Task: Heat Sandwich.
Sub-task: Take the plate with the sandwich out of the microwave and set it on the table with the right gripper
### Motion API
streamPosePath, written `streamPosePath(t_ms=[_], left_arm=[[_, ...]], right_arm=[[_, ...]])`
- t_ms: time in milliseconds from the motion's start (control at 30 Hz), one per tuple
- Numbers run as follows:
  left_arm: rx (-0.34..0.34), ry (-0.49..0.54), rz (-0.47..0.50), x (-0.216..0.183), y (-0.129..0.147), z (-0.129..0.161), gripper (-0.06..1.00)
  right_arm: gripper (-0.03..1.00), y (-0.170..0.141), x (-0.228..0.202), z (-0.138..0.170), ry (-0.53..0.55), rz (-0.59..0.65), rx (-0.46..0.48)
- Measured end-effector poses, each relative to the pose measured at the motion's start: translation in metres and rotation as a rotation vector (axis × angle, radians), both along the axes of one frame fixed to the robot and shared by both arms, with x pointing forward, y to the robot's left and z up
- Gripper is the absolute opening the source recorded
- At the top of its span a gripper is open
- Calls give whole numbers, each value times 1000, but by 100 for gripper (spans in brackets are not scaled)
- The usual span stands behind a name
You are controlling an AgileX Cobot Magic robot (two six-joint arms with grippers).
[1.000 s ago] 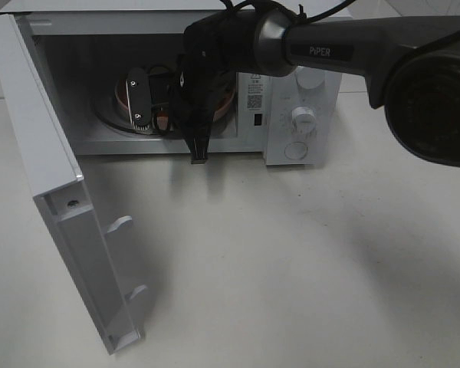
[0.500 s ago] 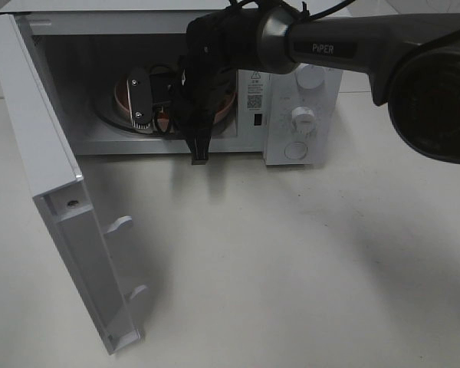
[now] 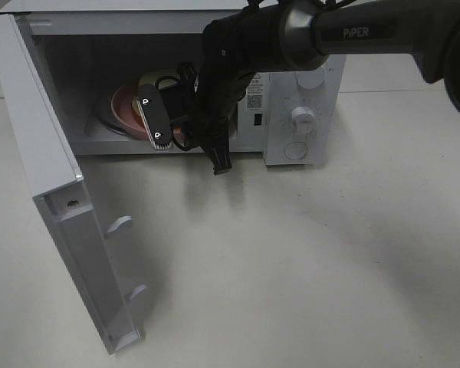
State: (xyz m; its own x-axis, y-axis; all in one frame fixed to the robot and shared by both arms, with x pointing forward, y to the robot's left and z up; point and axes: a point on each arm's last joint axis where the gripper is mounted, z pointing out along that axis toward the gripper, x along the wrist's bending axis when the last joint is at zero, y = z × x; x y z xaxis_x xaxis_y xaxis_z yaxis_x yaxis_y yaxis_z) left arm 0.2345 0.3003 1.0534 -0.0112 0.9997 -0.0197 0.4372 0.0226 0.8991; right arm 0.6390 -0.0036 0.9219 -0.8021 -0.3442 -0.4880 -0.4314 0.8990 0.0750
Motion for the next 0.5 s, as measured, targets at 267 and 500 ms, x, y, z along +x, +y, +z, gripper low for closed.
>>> streamPosePath(t_ms=[267, 500], left_arm=[[0, 0, 0, 0, 0, 0, 96], [0, 0, 0, 0, 0, 0, 96]], right_arm=[[8, -10, -15, 2, -10, 63, -25], [8, -18, -26, 2, -33, 94, -26]])
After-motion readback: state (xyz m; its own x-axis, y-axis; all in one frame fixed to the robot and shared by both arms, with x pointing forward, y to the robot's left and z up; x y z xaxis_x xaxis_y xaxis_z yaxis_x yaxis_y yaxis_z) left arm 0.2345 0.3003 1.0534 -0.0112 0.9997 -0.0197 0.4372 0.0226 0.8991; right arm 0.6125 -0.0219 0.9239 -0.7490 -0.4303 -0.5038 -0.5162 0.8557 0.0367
